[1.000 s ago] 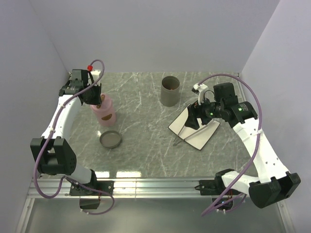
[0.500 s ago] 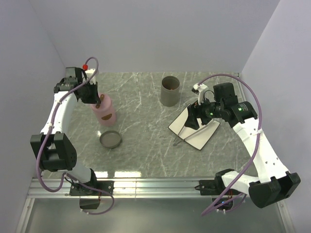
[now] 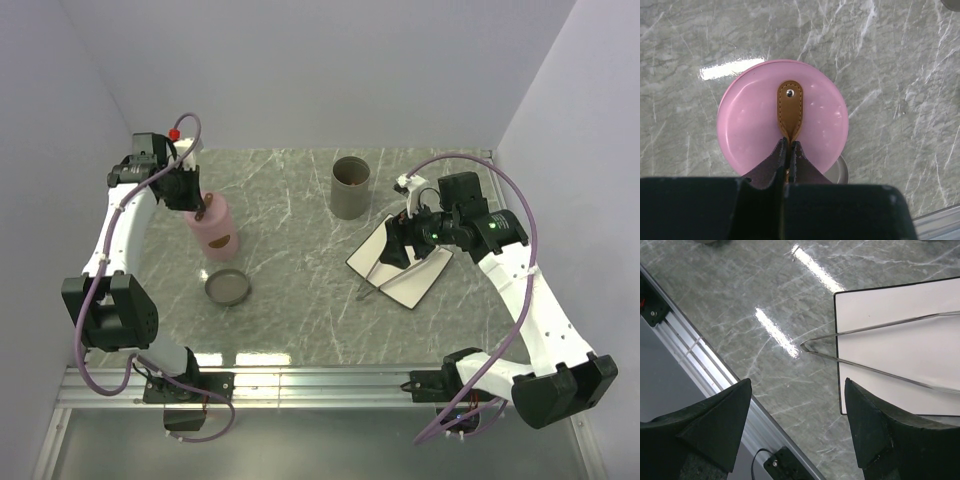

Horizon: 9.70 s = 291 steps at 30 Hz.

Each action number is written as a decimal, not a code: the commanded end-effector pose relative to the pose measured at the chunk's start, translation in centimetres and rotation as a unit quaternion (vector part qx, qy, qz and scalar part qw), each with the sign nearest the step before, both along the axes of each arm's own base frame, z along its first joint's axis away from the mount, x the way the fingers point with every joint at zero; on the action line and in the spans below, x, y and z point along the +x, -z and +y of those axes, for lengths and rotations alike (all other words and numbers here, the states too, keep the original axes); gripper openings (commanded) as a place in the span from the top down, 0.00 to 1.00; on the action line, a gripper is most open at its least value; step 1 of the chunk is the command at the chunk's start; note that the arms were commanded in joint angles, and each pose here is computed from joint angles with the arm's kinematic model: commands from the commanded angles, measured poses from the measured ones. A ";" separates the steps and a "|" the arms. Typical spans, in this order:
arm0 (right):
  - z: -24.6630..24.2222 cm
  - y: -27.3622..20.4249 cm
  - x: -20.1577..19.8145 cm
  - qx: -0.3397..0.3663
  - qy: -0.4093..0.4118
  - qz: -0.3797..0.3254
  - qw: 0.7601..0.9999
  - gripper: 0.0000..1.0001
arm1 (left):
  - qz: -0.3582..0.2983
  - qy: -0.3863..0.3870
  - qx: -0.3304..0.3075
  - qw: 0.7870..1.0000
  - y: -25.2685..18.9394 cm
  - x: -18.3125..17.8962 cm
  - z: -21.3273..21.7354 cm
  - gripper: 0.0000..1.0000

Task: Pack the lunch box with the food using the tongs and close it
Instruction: Close the box lid on the packing box, then move the packing box to the center of the board, then pick up the box lid from the center of the board.

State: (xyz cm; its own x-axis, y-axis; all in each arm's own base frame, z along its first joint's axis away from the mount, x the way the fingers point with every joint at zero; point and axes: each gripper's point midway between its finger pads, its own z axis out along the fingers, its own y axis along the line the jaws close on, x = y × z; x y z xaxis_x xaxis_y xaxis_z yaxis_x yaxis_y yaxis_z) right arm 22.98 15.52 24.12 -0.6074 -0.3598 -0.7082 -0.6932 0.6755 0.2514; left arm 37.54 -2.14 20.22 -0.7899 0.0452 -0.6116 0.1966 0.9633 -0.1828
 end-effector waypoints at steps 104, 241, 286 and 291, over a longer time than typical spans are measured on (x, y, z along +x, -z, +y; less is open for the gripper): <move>4.1 -3.5 7.0 0.137 0.038 -0.028 0.989 0.20 | 0.195 0.326 -0.117 0.917 7.5 -14.3 -17.5 1.00; -1.3 -9.9 9.5 0.148 0.078 -0.131 0.977 0.01 | -0.075 0.420 -0.100 0.899 -5.0 -11.0 -15.6 1.00; 15.4 -26.5 7.2 0.533 -0.139 -0.153 0.820 0.18 | -0.091 0.156 -0.717 0.673 -31.4 -10.3 -16.2 1.00; 17.5 -26.4 7.6 0.533 -0.159 -0.152 0.817 0.23 | -0.091 0.158 -0.718 0.672 -31.4 -10.2 -16.2 1.00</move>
